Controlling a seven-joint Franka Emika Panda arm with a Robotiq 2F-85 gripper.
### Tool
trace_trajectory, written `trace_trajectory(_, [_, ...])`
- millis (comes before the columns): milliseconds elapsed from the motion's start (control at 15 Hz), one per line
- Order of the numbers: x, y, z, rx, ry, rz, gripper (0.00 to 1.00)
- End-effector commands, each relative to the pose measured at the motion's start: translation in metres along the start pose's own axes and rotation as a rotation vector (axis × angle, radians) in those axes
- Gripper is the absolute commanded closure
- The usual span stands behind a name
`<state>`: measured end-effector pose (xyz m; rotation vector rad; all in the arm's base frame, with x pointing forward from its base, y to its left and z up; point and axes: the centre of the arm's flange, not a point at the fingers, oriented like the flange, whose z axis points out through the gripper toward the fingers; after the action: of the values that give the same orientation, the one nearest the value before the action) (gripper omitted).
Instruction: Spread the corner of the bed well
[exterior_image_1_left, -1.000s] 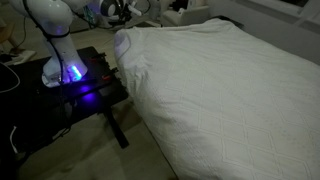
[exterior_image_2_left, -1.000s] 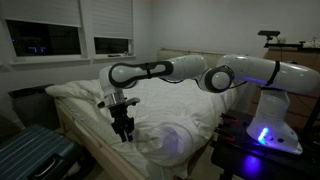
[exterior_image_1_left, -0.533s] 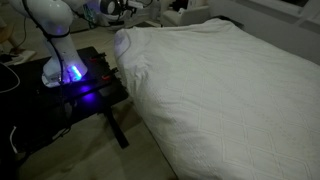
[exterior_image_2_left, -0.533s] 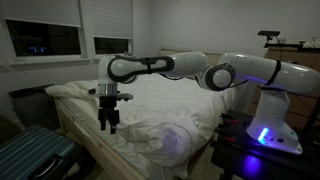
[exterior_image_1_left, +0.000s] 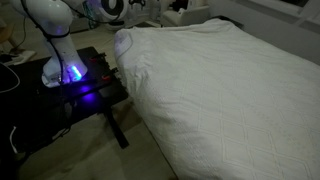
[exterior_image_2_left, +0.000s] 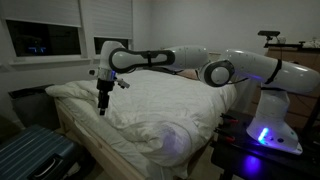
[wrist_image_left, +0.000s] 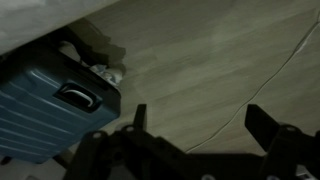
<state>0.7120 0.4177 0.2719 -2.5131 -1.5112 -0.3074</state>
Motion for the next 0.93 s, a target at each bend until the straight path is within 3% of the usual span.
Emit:
trace_trajectory(0, [-0.062,-0.017,-0.045,-0.109,-0.011,0.169,0.00])
trace_trajectory(467, [-0.083,0.027,-0.092,-0.275,-0.033,0.457,0.00])
trace_trajectory(733, [-0.097,0.046,-0.111,-0.313,-0.037,0.543,0.00])
trace_trajectory(867, [-0.106,0.055,-0.114,-0.284,-0.023,0.563,0.00])
